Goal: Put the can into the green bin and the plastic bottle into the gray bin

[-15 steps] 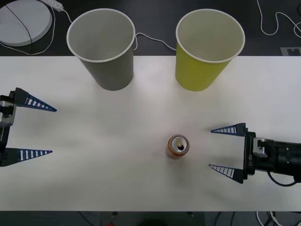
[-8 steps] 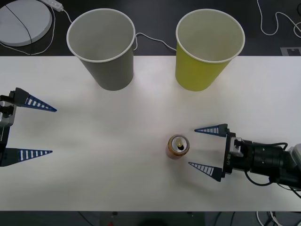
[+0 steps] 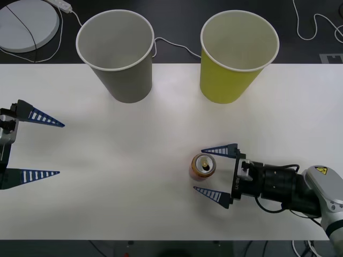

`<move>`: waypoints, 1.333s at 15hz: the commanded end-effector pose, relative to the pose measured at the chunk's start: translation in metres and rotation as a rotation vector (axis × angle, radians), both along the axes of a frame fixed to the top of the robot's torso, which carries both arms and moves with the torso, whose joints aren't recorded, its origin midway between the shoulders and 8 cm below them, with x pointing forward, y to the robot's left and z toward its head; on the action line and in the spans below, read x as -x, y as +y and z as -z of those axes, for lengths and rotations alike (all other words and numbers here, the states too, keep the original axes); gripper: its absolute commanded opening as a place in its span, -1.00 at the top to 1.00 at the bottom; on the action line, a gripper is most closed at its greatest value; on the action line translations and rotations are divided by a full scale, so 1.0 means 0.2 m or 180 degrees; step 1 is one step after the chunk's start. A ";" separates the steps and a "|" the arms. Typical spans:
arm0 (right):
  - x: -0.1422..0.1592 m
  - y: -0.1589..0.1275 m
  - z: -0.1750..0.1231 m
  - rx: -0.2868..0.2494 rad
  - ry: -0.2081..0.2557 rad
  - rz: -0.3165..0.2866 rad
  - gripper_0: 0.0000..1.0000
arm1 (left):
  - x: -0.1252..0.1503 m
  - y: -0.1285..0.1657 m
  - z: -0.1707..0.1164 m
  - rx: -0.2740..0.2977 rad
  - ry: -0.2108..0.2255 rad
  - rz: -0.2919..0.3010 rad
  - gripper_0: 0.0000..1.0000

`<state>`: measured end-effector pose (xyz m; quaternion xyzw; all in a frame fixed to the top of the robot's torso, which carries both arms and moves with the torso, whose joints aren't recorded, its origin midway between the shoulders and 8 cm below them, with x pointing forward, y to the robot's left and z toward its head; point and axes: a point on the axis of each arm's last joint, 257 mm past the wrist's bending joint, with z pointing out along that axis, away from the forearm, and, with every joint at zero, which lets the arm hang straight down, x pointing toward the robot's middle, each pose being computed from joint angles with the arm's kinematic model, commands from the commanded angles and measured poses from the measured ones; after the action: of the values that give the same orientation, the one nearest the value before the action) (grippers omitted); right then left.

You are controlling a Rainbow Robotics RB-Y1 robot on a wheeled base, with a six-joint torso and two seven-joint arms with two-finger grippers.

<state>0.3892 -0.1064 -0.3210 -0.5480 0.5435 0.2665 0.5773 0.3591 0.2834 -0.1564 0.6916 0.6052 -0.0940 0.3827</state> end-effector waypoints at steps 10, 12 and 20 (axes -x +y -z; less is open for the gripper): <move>-0.02 0.07 0.01 0.0032 -0.0035 -0.0028 0.89 | 0.00 0.00 0.00 0.0000 0.0000 0.0000 -1.00; -0.02 0.10 0.01 0.0003 -0.0011 -0.0013 1.00 | 0.00 0.00 0.00 0.0000 0.0000 0.0000 -1.00; -0.06 0.02 -0.03 0.0217 -0.0030 -0.0042 1.00 | 0.00 0.00 0.00 0.0000 0.0000 0.0000 -1.00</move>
<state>0.3998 -0.0980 -0.3167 -0.5656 0.5423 0.2523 0.5677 0.3591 0.2834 -0.1564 0.6916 0.6052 -0.0940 0.3827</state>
